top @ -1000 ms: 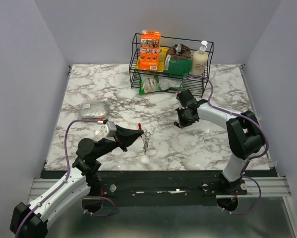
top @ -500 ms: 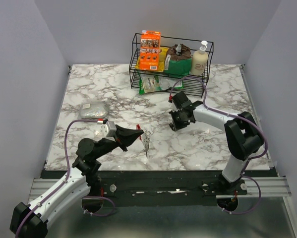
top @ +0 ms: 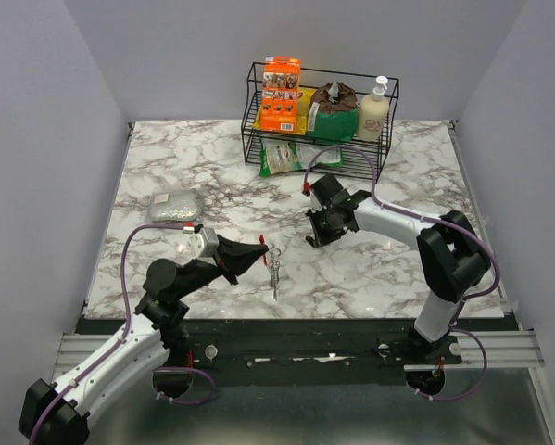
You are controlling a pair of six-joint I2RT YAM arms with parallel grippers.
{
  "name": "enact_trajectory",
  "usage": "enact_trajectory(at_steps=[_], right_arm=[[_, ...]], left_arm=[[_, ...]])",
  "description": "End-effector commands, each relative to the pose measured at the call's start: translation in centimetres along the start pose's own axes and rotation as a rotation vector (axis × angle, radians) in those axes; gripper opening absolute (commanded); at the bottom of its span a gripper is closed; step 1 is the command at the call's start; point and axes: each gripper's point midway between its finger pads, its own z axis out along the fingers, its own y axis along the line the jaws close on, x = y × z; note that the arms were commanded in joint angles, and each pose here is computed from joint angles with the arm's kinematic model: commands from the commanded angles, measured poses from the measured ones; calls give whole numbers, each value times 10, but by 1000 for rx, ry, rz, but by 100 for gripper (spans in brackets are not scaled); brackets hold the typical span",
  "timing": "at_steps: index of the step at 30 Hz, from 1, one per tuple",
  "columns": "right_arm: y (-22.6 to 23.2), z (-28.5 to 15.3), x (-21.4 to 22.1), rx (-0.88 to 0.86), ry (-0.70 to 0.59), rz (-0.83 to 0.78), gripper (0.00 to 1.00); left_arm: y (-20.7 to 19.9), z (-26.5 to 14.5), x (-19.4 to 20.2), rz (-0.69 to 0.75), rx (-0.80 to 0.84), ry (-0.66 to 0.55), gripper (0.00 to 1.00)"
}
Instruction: Put the keys on the keyring
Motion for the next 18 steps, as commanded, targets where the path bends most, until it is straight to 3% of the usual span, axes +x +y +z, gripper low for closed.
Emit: enact_trajectory(at_steps=[1, 16, 18], right_arm=[[0, 3, 1, 14, 15, -7, 8], [-4, 12, 9, 44, 41, -19, 17], [-6, 13, 10, 49, 45, -17, 23]], left_arm=[[1, -1, -7, 32, -9, -34, 0], [1, -2, -7, 27, -11, -38, 0], [1, -2, -6, 26, -12, -35, 0]])
